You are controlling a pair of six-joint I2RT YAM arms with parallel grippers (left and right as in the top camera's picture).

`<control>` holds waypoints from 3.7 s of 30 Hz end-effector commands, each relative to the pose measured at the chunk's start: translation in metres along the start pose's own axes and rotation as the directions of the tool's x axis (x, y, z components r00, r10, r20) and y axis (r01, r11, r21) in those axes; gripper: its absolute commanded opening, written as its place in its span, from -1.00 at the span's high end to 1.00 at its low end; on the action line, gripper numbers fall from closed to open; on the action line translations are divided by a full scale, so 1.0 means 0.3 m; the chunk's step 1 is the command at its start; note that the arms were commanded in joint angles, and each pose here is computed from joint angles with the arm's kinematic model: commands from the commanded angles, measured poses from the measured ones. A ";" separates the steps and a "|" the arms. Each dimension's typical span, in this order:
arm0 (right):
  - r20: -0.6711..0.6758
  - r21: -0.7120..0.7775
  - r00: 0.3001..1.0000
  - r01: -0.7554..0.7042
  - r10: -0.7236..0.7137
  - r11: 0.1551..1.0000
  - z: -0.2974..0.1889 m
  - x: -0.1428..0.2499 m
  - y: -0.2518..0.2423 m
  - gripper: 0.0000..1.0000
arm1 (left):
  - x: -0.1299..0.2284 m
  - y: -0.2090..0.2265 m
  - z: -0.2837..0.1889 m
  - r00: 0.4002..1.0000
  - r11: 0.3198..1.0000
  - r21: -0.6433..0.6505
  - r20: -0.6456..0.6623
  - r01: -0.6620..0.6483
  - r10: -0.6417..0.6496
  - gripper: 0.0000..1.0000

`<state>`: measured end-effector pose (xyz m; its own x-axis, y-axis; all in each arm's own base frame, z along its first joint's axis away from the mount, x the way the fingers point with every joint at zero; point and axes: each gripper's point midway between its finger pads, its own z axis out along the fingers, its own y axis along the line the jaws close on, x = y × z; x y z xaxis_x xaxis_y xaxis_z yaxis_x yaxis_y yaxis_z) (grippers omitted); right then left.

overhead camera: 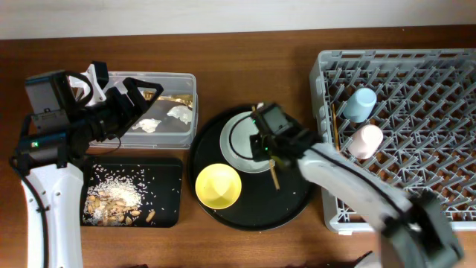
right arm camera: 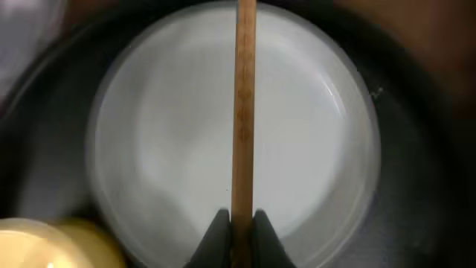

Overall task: Sort waste into correct bins and load items into the dishwasher rack
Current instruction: 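Grasp the remaining chopstick and place it in the rack, then reach the right gripper to the yellow bowl and grasp its rim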

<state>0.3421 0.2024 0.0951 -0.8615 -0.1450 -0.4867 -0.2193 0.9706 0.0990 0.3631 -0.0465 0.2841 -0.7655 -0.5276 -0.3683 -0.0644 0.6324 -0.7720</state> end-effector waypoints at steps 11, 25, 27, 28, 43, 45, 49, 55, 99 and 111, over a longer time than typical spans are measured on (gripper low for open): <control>0.072 0.274 0.988 -0.153 0.138 0.950 -0.370 -0.037 -0.517 0.92 | -0.006 -0.007 -0.007 1.000 1.000 0.007 0.004 0.003 -0.003 -0.99; -0.170 0.270 0.971 -0.120 0.170 0.955 -0.047 0.053 -0.630 0.92 | -0.006 -0.007 -0.007 1.000 1.000 0.007 0.004 0.003 -0.003 -0.99; -0.185 0.288 0.968 -0.114 0.172 0.951 -0.030 0.064 -0.643 0.92 | -0.006 -0.007 -0.007 1.000 1.000 0.007 0.004 0.003 -0.003 -0.99; -0.187 0.292 0.967 -0.113 0.172 0.950 -0.027 0.065 -0.645 0.91 | -0.006 -0.007 -0.007 1.000 1.000 0.007 0.004 0.003 -0.003 -0.99; -0.120 0.289 0.979 -0.122 0.163 0.949 -0.181 -0.090 -0.633 0.31 | -0.006 -0.007 -0.007 1.000 1.000 0.007 0.004 0.003 -0.003 -0.99; -0.122 0.232 0.979 -0.132 0.163 0.964 -0.273 -0.140 -0.587 0.30 | -0.006 -0.007 -0.007 1.000 1.000 0.007 0.004 0.003 -0.003 -0.99; -0.186 -0.039 0.968 -0.181 0.170 0.983 -0.375 -0.157 -0.409 0.27 | -0.006 -0.007 -0.007 1.000 1.000 0.007 0.004 0.003 -0.003 -0.99; -0.308 -0.310 0.946 -0.198 0.098 0.930 -0.380 -0.080 -0.165 0.27 | -0.006 -0.007 -0.007 1.000 1.000 0.007 0.004 0.003 -0.003 -0.99; -0.149 -0.353 0.845 0.440 -0.514 0.826 0.114 0.411 0.597 0.29 | -0.006 -0.007 -0.007 1.000 1.000 0.007 0.004 0.003 -0.003 -0.99; -0.096 -0.364 0.859 0.440 -0.503 0.821 0.059 0.360 0.617 0.70 | -0.006 -0.007 -0.007 1.000 1.000 0.007 0.004 0.003 -0.003 -0.99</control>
<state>0.2134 0.3659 0.0286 -0.6896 -0.6399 -0.3390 -0.7165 0.6709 0.1911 0.3630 -0.0465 0.2840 -0.7657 -0.5276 -0.3680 -0.0647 0.6323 -0.7720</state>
